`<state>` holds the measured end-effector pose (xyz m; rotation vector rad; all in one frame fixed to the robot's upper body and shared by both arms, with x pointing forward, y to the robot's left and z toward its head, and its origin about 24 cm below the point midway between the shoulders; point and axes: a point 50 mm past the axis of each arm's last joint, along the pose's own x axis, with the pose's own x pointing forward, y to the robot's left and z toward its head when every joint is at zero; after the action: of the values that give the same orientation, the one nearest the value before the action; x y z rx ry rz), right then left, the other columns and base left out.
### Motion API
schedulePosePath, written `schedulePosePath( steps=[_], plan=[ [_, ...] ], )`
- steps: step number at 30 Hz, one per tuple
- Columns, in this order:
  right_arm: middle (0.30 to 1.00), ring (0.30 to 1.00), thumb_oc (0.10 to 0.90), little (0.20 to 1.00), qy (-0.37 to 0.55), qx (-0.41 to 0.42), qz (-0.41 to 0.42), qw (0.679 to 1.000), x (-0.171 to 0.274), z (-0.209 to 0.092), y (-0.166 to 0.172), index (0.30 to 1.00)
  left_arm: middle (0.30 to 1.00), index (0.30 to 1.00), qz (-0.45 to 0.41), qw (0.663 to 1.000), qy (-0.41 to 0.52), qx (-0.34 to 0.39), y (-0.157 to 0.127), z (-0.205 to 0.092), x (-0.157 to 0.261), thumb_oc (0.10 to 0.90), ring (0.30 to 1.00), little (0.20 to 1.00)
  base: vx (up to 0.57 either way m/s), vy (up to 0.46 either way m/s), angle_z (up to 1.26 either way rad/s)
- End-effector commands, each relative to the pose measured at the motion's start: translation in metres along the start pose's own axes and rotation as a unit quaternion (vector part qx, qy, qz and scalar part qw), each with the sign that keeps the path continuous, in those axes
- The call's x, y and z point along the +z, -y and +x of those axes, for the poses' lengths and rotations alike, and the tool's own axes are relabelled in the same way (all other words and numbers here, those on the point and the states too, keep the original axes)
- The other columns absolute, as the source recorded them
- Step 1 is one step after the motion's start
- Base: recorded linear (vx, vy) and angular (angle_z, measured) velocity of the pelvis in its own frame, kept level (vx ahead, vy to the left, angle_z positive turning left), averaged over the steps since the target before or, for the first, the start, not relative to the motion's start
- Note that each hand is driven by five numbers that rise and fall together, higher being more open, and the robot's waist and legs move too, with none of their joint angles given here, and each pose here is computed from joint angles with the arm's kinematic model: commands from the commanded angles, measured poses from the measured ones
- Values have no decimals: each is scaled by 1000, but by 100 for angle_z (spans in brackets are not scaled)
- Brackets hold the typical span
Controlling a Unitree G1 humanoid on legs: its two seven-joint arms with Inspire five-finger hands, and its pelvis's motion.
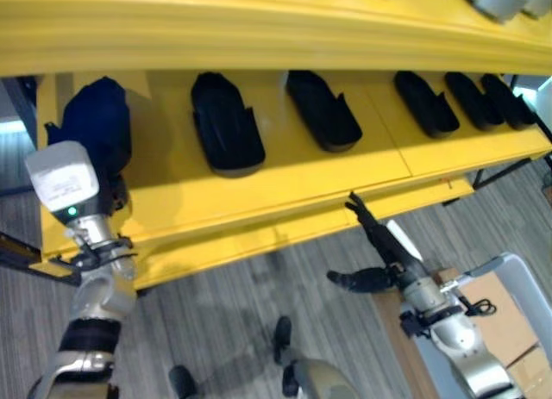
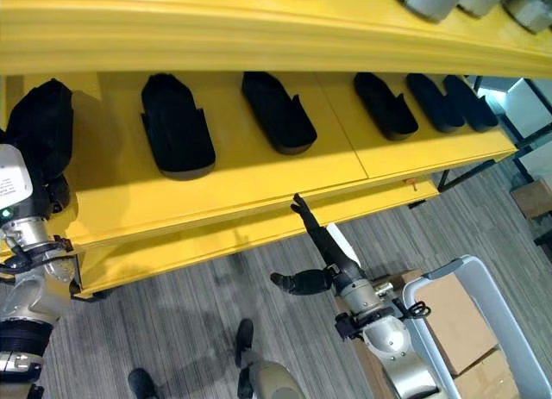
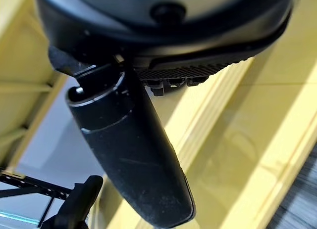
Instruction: Move parts from the plastic box to the shelf.
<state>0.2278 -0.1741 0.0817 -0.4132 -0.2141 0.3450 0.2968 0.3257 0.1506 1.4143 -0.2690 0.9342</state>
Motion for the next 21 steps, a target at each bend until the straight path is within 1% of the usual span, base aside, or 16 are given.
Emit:
schedulePosePath(
  steps=[1, 5, 12, 13, 14, 16, 21],
  plan=[
    [1000, 1000, 900, 1000, 174, -25, 0, 984, 63, 14, 17, 1000, 300, 300, -14, 990, 44, 130, -49, 59, 20, 400, 300, 300, -67, 4, 3],
    [1000, 1000, 900, 1000, 182, -17, 1, 983, 65, 15, 15, 1000, 300, 300, 7, 992, 53, 113, -44, 63, 19, 400, 300, 300, -8, 1, 1],
    [1000, 1000, 900, 1000, 188, -22, -3, 982, 67, 14, 16, 1000, 300, 300, 28, 994, 69, 83, -34, 60, 19, 400, 300, 300, -1, 3, 0],
    [1000, 1000, 900, 1000, 190, -23, -4, 981, 68, 14, 17, 1000, 300, 300, 35, 995, 66, 65, -26, 56, 17, 400, 300, 300, -3, 13, 9],
    [1000, 1000, 900, 1000, 190, -23, -4, 981, 68, 14, 17, 1000, 300, 300, 35, 995, 66, 65, -26, 56, 17, 400, 300, 300, 2, 28, 9],
    [1000, 1000, 900, 1000, 198, -20, -2, 980, 70, 15, 15, 1000, 300, 300, 54, 996, 64, 26, -11, 48, 11, 400, 300, 300, 9, 35, 6],
    [1000, 1000, 900, 1000, 201, -15, -6, 979, 71, 15, 13, 1000, 300, 300, 68, 996, 61, -17, 4, 35, 5, 400, 300, 300, 5, 31, 2]
  ],
)
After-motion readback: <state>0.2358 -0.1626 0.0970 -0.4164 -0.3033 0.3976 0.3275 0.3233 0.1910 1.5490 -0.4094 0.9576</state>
